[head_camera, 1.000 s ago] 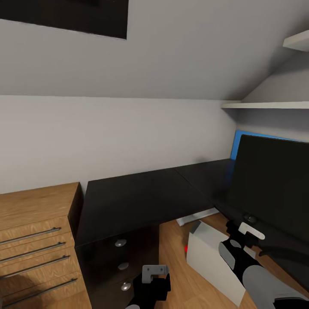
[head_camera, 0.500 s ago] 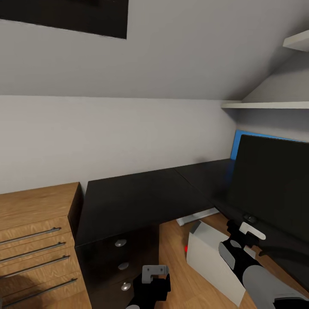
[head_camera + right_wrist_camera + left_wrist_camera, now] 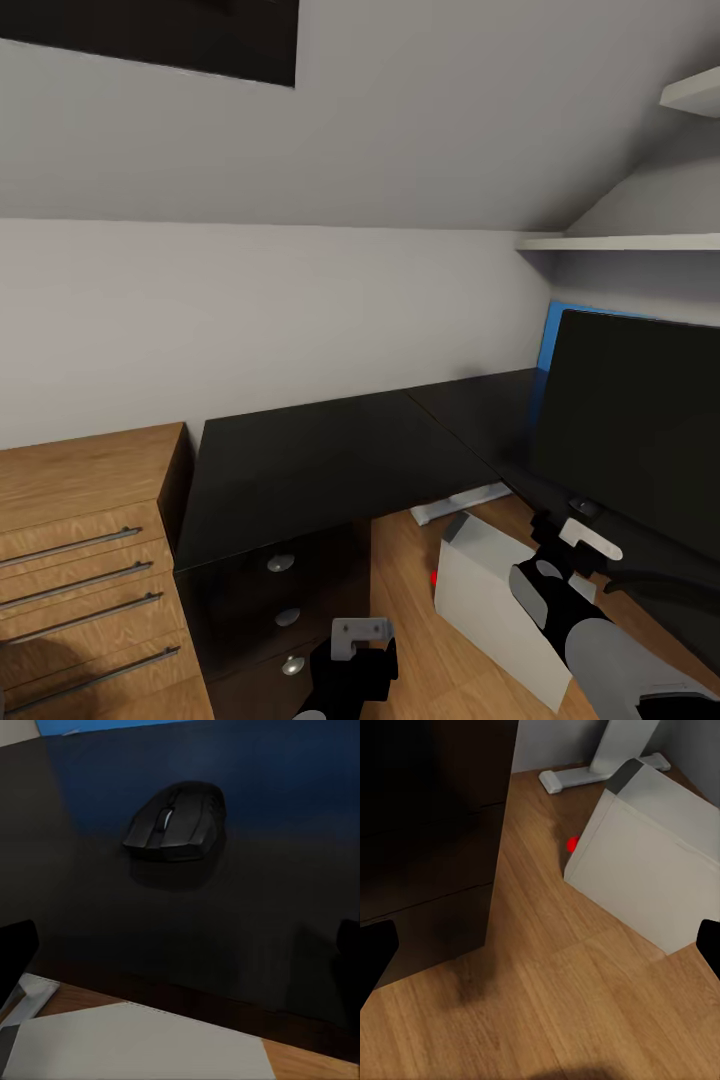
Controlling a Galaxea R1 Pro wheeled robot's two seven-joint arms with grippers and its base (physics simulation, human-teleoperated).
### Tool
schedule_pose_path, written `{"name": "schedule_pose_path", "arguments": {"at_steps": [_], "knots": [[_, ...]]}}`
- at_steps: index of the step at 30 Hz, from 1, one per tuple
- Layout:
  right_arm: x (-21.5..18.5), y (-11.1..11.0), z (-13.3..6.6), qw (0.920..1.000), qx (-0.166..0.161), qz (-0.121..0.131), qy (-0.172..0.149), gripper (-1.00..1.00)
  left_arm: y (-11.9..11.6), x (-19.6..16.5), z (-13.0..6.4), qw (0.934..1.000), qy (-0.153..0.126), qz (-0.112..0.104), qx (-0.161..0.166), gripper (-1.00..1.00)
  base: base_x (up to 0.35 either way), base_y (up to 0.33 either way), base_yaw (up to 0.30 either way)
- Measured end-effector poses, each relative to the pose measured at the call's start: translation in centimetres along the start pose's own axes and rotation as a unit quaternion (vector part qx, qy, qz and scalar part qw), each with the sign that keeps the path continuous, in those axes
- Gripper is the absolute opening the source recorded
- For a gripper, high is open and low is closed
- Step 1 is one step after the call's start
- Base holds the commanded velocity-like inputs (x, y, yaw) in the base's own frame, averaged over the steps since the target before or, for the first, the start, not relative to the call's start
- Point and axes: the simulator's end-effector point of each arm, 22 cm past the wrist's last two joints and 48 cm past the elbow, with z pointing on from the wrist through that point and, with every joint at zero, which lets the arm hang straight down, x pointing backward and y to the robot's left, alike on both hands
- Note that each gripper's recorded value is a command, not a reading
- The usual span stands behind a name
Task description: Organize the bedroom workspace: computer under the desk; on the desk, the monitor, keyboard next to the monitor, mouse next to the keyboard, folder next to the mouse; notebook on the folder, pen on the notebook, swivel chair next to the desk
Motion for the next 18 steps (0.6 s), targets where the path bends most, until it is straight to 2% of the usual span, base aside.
{"name": "schedule_pose_path", "arguments": {"at_steps": [5, 18], "knots": [[0.36, 0.18, 0.01, 0.9998, -0.006, -0.016, -0.013, 1.00, 0.18, 0.85, 0.44, 1.0000, 0.000, 0.000, 0.000, 1.00, 0.000, 0.000, 0.000], [0.37, 0.28, 0.02, 0.9998, -0.009, -0.016, -0.013, 1.00, 0.23, 0.99, 0.47, 1.0000, 0.001, 0.001, 0.001, 1.00, 0.000, 0.000, 0.000]]}}
